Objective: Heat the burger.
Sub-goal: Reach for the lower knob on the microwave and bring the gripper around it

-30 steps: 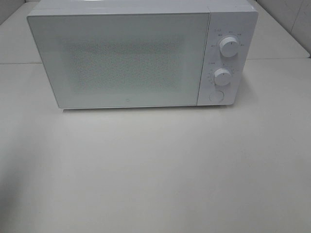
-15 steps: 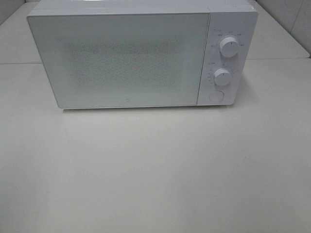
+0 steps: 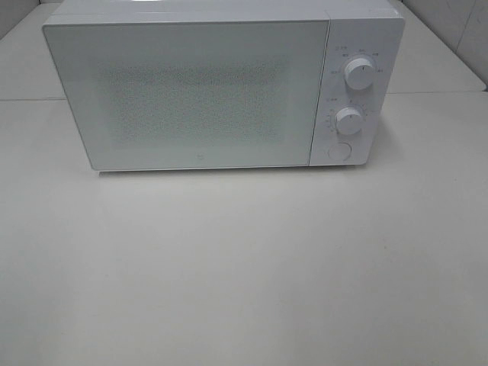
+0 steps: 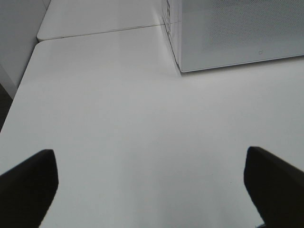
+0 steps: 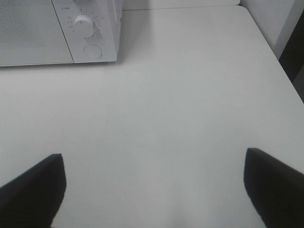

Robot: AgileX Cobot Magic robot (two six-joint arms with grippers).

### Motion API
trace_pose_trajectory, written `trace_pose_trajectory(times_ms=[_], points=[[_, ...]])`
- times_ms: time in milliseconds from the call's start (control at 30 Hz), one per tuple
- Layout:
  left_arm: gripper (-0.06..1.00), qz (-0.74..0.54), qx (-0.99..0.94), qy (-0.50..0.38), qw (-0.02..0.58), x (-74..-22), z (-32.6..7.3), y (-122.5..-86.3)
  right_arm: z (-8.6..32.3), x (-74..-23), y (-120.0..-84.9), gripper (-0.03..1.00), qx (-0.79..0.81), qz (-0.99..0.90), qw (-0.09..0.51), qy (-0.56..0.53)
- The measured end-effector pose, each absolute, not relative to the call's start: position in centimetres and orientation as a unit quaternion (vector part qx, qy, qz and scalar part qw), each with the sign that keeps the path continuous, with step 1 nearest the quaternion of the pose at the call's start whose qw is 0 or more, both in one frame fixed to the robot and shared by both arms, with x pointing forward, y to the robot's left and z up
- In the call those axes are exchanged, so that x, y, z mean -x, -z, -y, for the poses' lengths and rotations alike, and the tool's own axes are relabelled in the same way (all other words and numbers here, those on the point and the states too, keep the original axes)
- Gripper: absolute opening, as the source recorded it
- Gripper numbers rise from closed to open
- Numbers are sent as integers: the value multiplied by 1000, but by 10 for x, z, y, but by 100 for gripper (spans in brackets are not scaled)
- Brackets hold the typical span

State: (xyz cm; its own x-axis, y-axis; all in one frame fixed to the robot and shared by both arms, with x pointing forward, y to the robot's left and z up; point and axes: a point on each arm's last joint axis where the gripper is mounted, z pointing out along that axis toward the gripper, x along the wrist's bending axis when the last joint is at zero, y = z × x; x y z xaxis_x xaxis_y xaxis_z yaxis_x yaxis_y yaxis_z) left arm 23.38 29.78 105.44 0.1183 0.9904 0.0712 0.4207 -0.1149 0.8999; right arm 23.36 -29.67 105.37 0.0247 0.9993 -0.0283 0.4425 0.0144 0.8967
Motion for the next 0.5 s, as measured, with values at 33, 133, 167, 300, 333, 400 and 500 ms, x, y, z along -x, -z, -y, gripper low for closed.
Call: trace_pose_trajectory(times_ms=[33,133,167,300,333,400,500], points=[[99,-547,-645,-376,379,-234,-298,-1054,297,-234,-1054,98,-603,-598,386,-360],[99,-547,-645,-376,379,-234,-298,-1054,297,-234,-1054,98,-603,-598,386,-360],[99,-547,-645,-376,379,-234,-298,-1054,297,-234,-1054,98,-603,-598,386,-360],[99,-557,-636,-381,374,-234,-298,-1054,297,-234,-1054,98,-603,-598,386,-360],[99,-561,-633,-383,372,-234,-298,-1054,297,-234,-1054,98,-603,-598,386,-360],[99,-568,-627,-387,368,-234,-297,-1054,297,-234,-1054,98,-603,-598,386,-360],[99,-571,-623,-388,366,-234,-297,-1054,297,-234,-1054,98,-603,-598,386,-360]])
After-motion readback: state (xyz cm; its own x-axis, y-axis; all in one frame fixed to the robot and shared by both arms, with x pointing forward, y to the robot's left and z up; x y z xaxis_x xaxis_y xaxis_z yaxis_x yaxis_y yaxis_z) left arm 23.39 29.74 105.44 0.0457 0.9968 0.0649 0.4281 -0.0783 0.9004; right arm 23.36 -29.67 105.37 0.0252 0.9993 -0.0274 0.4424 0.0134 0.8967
